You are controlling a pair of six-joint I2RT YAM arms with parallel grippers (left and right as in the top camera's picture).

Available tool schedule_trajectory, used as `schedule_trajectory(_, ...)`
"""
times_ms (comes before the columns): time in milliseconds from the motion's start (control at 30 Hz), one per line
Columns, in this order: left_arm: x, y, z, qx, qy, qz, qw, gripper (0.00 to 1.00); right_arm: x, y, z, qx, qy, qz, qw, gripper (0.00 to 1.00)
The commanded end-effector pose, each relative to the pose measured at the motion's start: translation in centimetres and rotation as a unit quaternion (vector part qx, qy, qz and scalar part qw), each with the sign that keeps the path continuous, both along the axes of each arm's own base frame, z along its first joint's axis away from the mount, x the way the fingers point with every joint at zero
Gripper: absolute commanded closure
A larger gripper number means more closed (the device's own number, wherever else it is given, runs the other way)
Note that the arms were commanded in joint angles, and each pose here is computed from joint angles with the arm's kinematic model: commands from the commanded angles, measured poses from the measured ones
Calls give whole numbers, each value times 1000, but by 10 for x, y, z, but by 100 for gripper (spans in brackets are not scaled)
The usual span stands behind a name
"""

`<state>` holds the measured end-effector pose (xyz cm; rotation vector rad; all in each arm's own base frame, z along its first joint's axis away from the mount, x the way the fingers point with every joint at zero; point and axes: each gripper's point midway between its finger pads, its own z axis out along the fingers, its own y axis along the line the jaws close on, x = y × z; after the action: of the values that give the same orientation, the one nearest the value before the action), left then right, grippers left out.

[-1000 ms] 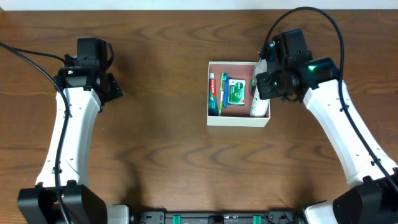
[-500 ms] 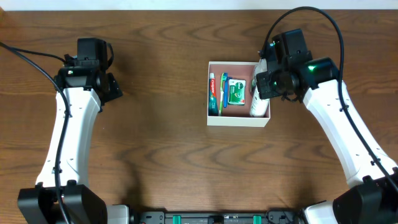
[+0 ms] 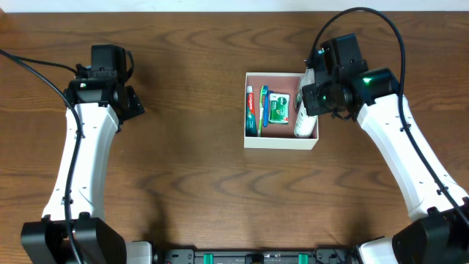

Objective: Pack container
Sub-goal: 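Lower the lotion tube into the box's right side and release, then raise the right gripper and retract it to the right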

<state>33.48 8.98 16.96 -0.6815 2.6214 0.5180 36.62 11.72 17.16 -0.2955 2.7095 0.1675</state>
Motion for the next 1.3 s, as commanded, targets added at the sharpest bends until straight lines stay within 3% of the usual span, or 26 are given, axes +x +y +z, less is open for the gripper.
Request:
schedule_trajectory(0, -2, 4, -1, 7, 1, 12, 1000, 2, -4, 2, 2, -11, -2, 9, 1000, 87)
schedule_trajectory(267, -2, 4, -1, 7, 1, 12, 1000, 2, -5, 2, 2, -12, -1, 9, 1000, 73)
schedule_trajectory(733, -2, 4, -1, 7, 1, 12, 1000, 2, 3, 4, 21, -4, -28, 8, 1000, 63)
schedule_trajectory(900, -2, 4, -1, 7, 1, 12, 1000, 2, 11, 7, 85, 16, -94, 9, 995, 44)
schedule_trajectory(1033, -2, 4, -1, 7, 1, 12, 1000, 2, 5, -1, 141, 18, -146, 1, 989, 1)
schedule_trajectory(1267, -2, 4, -1, 7, 1, 12, 1000, 2, -14, -68, 183, -19, -185, -153, 971, 1)
